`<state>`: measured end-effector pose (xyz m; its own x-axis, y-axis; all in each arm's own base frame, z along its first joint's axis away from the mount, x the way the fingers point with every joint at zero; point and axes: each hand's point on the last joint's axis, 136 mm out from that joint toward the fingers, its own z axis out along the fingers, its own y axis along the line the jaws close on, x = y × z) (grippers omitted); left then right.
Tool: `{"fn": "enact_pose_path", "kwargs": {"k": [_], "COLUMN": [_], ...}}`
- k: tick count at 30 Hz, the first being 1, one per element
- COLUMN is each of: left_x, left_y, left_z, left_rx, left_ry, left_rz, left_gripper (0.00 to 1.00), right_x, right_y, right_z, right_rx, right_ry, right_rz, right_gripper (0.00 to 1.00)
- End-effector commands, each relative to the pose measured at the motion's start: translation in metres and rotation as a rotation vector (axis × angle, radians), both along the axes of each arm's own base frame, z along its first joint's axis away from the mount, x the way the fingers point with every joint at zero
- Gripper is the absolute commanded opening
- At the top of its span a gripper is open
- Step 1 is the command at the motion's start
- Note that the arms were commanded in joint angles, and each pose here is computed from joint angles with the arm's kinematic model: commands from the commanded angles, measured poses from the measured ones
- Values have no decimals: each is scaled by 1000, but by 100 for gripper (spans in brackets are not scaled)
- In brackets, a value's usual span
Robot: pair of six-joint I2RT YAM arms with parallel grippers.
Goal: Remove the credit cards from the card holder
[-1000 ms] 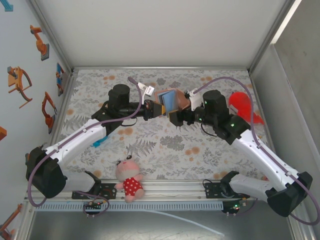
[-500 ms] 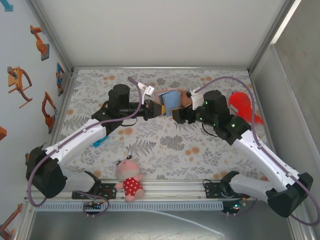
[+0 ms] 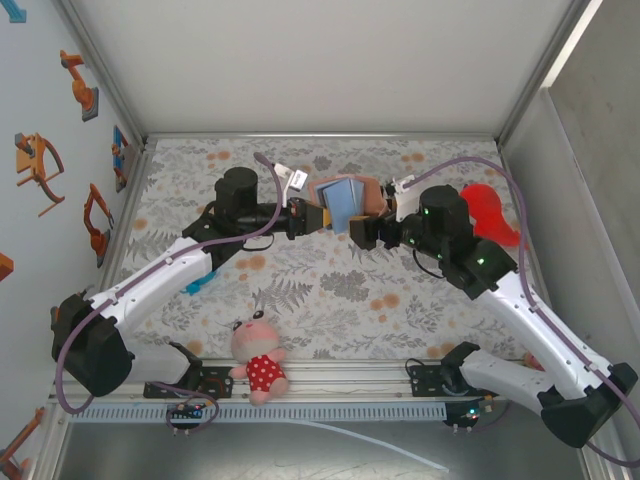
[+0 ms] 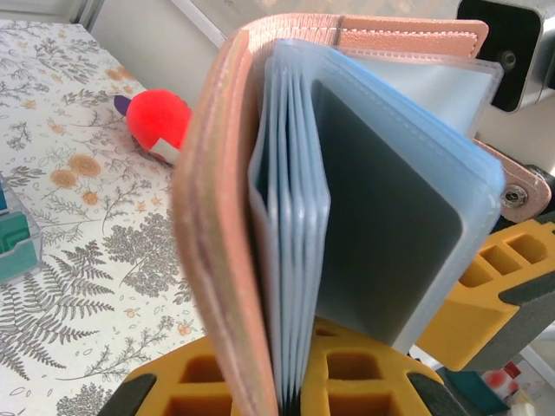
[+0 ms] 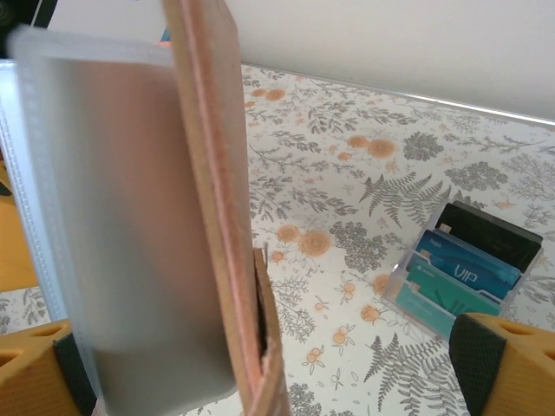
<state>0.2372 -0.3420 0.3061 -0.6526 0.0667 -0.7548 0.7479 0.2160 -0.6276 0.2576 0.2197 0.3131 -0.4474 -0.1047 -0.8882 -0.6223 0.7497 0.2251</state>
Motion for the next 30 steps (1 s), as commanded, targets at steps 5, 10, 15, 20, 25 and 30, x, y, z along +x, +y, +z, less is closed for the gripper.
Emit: {"fn": "enact_pose_path", "kwargs": {"k": [5,10,15,20,25,30], "left_x": [4,5,7,7,5,2], "left_y": [-3,-4,-5,-5,-6,-6], "left_z": [11,9,6,7,7,9], "left_rx": [-49,-46,-46,-50,-53,-60], "left_ry": [-13,-6,8,7,11,6], "left_rz": [-13,-11,-9,-12,-22,-34], "left_gripper": [0,0,0,0,0,0], "right_x": [-2,-6,-8,-6,-1,4], "right_y": [14,25,34,36,33,27], "right_z": [-4,-1,-2,-6,-9,-13], "right_rx": [22,49,64,54,42,25], "right_ry": [26,26,42,52,55,51], "right_rz": [72,131,180,184,151,106], "right_gripper": [100,99,99,100,99,98]}}
